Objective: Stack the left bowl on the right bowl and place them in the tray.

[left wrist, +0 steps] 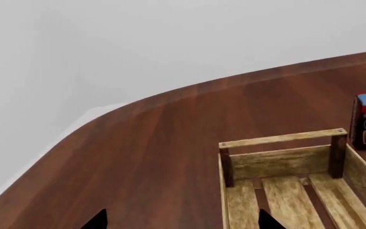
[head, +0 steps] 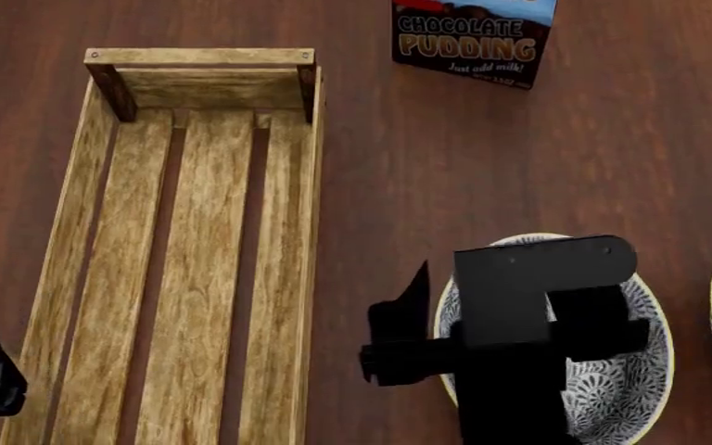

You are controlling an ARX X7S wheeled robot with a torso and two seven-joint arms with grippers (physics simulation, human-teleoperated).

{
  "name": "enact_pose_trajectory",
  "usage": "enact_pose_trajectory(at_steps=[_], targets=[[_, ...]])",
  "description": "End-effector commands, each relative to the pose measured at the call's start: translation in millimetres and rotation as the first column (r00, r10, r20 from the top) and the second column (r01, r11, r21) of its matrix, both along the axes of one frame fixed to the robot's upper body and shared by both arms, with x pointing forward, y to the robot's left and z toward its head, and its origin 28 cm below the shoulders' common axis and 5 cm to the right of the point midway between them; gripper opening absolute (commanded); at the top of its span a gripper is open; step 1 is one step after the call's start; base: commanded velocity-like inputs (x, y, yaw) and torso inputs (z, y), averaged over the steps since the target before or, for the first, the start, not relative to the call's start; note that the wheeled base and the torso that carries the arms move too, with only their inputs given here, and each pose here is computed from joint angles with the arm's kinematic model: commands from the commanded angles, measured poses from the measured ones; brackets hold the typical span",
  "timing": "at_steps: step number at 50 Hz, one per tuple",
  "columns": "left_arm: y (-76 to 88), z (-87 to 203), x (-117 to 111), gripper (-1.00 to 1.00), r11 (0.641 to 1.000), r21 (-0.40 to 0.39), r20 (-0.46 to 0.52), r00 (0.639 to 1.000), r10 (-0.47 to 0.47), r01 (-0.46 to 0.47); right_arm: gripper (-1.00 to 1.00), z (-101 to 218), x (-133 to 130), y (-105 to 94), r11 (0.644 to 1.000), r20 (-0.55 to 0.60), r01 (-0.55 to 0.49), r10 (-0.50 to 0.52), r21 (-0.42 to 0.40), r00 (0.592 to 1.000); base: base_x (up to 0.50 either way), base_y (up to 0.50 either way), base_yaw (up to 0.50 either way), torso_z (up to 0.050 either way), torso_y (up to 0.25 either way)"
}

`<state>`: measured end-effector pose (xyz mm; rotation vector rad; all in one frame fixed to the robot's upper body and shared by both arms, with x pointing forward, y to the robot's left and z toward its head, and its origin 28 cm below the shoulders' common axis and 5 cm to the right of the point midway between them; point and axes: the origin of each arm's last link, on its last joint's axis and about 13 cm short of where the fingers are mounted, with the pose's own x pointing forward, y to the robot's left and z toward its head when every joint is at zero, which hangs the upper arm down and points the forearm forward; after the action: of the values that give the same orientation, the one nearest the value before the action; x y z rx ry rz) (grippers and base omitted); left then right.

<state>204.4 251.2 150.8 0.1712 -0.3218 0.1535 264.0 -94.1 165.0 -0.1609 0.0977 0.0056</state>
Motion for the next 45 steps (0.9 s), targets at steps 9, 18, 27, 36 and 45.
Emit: enact_pose_trajectory(at_steps=[9, 18, 27, 36, 45], targets=[[0.2, -1.5, 0.6, 1.0, 1.0, 0.015, -0.01, 1.0, 0.001, -0.001, 1.0, -20.5, 22.5, 5.6, 1.0, -0.175, -0.013, 0.013, 0.001, 0.984, 0.0, 0.0, 0.0, 0.0, 0.0], [-0.9, -1.9, -0.5, 1.0, 1.0, 0.029, -0.014, 1.0, -0.012, 0.012, 1.0, -35.0, 30.2, 6.1, 1.0, -0.223, -0.014, 0.016, 0.009, 0.975, 0.0, 0.0, 0.0, 0.0, 0.0], [-1.8, -2.2, -0.9, 1.0, 0.999, 0.04, -0.016, 1.0, -0.018, 0.018, 1.0, -36.0, 33.9, 7.5, 1.0, -0.251, -0.016, 0.018, 0.01, 0.968, 0.0, 0.0, 0.0, 0.0, 0.0], [-0.9, -2.4, -1.4, 1.0, 0.999, 0.041, -0.014, 1.0, -0.014, 0.014, 1.0, -43.2, 34.1, 10.9, 1.0, -0.285, -0.031, 0.028, -0.005, 0.958, 0.0, 0.0, 0.0, 0.0, 0.0], [-1.3, -1.3, -2.0, 1.0, 0.999, 0.042, -0.013, 1.0, -0.011, 0.012, 1.0, -45.6, 34.4, 12.4, 0.999, -0.302, -0.04, 0.034, -0.012, 0.953, 0.0, 0.0, 0.0, 0.0, 0.0]])
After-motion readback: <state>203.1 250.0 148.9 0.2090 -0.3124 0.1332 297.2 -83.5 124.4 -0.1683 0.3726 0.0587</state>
